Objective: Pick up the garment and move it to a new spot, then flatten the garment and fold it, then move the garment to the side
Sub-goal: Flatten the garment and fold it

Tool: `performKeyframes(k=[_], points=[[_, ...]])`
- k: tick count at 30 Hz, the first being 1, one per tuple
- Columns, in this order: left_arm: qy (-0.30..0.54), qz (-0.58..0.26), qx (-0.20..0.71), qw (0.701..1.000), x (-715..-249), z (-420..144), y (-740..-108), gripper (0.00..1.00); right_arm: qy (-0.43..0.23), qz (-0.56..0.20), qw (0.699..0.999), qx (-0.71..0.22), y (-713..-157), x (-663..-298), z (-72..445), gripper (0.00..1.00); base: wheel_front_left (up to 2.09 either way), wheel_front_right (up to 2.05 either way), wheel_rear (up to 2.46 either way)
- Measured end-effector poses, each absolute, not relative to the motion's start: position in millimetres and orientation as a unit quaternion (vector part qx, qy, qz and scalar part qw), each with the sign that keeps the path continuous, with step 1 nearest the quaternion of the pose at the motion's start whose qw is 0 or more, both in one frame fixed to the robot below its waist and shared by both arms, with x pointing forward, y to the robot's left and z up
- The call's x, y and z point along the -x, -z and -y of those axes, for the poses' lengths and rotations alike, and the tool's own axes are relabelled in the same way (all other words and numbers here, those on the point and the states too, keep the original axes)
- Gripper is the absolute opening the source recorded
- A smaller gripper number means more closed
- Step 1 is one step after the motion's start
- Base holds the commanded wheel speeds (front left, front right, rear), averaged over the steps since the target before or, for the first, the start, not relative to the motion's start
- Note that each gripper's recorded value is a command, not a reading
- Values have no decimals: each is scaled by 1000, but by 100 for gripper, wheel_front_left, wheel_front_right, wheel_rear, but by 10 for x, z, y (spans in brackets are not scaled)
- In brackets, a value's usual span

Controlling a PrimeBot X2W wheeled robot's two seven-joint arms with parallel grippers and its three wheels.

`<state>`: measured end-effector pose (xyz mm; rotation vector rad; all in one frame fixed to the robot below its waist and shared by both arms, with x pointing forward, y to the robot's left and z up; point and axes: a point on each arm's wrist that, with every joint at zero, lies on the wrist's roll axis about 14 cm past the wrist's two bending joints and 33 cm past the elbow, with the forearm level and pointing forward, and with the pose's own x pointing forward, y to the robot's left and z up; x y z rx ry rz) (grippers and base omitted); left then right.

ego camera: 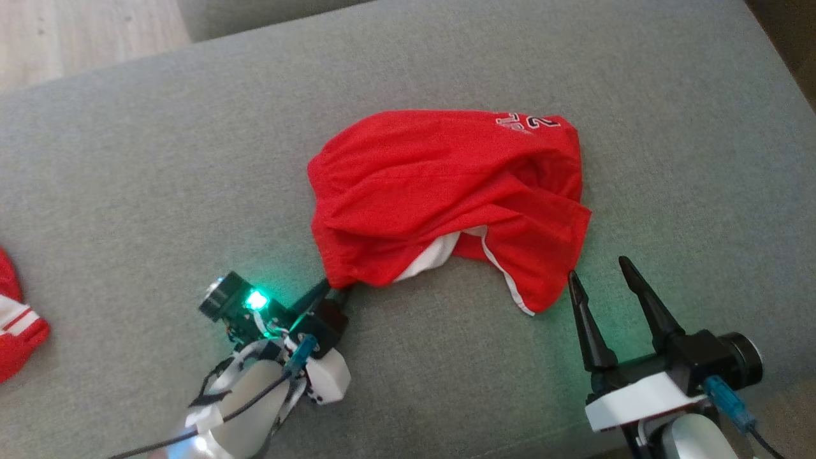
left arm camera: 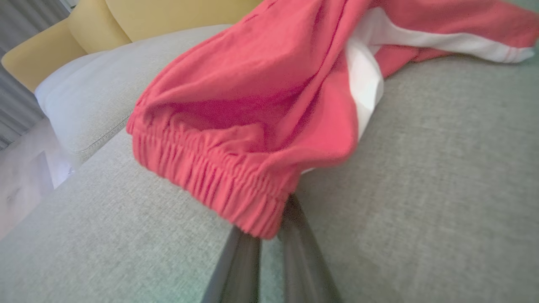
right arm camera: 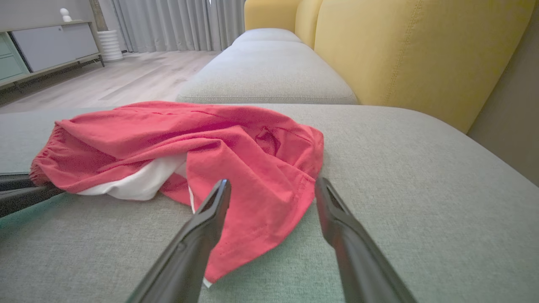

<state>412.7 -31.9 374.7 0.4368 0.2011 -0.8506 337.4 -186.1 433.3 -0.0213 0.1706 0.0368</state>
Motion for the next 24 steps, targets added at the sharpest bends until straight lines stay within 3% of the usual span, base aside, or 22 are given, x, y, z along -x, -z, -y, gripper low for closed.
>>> performKeyframes(k=[7, 17, 24], points=[[453, -98, -176, 869, -3783, 353, -3885, 0, -35, -69, 997, 6, -4421, -3353, 1746, 100, 0, 0, 0], [500, -107, -19, 859, -3164, 686, -4341, 0, -54, -88, 995, -12, -4292, -3161, 1594, 100, 0, 0, 0], [494, -104, 14, 863, -3290, 542, -4596, 0, -57, -163, 985, -25, -3853, -3057, 1569, 100, 0, 0, 0]])
